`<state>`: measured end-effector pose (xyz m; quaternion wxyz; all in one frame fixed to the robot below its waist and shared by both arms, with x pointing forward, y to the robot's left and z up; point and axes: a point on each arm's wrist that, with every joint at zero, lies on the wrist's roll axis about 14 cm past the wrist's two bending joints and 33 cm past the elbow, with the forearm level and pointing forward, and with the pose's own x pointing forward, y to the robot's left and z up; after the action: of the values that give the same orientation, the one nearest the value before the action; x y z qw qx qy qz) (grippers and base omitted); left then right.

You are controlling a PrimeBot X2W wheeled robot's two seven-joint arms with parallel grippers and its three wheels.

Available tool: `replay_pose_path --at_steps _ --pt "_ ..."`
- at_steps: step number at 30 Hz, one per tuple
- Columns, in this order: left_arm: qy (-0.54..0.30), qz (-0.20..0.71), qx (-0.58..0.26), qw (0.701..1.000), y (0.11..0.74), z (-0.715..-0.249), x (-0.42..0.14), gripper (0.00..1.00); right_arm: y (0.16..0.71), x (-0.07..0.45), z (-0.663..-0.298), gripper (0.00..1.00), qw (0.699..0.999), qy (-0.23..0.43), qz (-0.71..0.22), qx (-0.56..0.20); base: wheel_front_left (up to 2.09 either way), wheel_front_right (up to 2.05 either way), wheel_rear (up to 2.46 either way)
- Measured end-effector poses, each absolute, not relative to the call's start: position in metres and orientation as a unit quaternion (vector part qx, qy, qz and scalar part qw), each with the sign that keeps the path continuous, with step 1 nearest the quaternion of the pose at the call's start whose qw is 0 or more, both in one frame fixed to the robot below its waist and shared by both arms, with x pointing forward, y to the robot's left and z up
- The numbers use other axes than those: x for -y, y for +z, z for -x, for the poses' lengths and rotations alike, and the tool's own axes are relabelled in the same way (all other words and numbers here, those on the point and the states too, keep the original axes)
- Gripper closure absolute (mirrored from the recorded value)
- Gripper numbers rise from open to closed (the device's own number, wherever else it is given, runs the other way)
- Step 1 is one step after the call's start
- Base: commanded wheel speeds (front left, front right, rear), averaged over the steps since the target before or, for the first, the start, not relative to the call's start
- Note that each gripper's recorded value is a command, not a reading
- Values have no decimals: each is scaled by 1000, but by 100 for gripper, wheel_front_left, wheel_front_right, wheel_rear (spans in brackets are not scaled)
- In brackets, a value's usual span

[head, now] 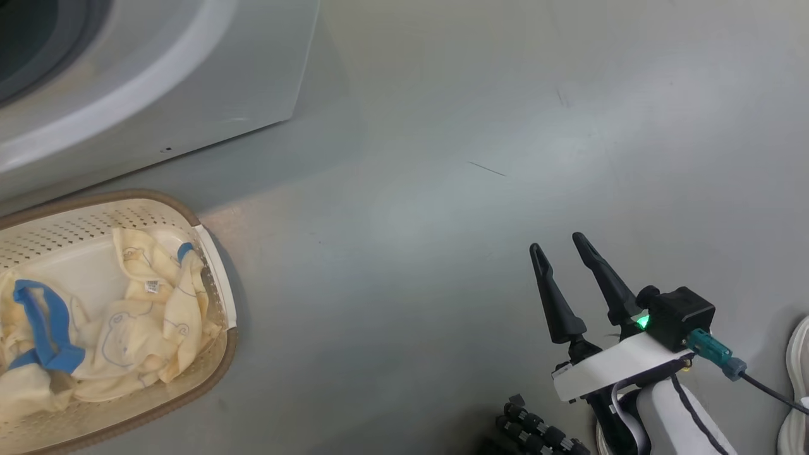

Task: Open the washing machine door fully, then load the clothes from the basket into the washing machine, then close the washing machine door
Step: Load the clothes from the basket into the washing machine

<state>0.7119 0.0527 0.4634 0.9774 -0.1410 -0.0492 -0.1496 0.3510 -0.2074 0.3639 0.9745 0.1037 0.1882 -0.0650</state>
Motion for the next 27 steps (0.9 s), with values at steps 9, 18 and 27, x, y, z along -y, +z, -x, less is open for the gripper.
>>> replay_pose_path --at_steps 9,18,27 --pt "-138 166 110 970 498 -737 -59 100 362 213 -366 0 974 -72 -114 -180 0 0 0" --pt "-131 150 61 978 464 -735 -59 100 360 211 -369 0 975 -67 -115 -180 0 0 0" --pt "-115 129 -19 985 423 -712 -60 62 365 205 -370 0 976 -57 -121 -173 0 0 0"
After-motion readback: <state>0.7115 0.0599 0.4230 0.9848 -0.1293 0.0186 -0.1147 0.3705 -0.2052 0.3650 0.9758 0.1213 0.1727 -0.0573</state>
